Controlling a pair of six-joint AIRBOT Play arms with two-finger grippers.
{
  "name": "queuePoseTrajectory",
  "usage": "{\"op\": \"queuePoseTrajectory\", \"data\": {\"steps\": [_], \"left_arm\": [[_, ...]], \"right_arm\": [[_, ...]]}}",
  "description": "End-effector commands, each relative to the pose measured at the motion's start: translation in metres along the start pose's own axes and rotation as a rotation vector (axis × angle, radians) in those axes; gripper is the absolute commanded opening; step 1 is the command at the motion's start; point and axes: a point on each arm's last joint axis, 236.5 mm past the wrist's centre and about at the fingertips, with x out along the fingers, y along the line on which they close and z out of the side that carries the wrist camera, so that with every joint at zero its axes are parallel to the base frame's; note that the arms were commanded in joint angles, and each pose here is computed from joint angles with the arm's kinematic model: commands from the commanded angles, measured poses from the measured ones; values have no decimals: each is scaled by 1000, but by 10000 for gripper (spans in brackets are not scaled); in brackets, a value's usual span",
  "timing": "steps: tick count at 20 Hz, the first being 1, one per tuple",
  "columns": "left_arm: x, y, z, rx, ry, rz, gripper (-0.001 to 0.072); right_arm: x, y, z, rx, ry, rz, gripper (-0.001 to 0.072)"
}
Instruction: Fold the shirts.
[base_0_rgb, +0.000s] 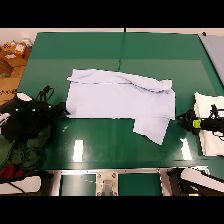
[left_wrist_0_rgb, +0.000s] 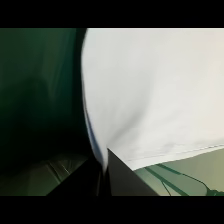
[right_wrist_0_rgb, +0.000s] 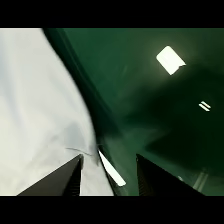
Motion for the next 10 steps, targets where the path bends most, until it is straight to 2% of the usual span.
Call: {"op": "queuePoseTrajectory", "data": {"steps": [1, 3, 4, 7, 10], "left_arm": [[-1, -3, -3, 1, 12, -13, 25], [-1, -3, -4, 0, 16, -15, 25], [-1, -4, -4, 0, 19, -16, 25], [-1, -5, -7, 0, 33, -21, 25], [-1, -6, -10, 0, 43, -25, 25]], "right_arm": [[24, 3, 6, 28, 35, 68, 391], [34, -2, -1, 38, 74, 61, 375], [35, -3, -1, 26, 77, 61, 322], [32, 2, 11, 3, 55, 64, 266], [29, 9, 15, -17, 54, 74, 249]]}}
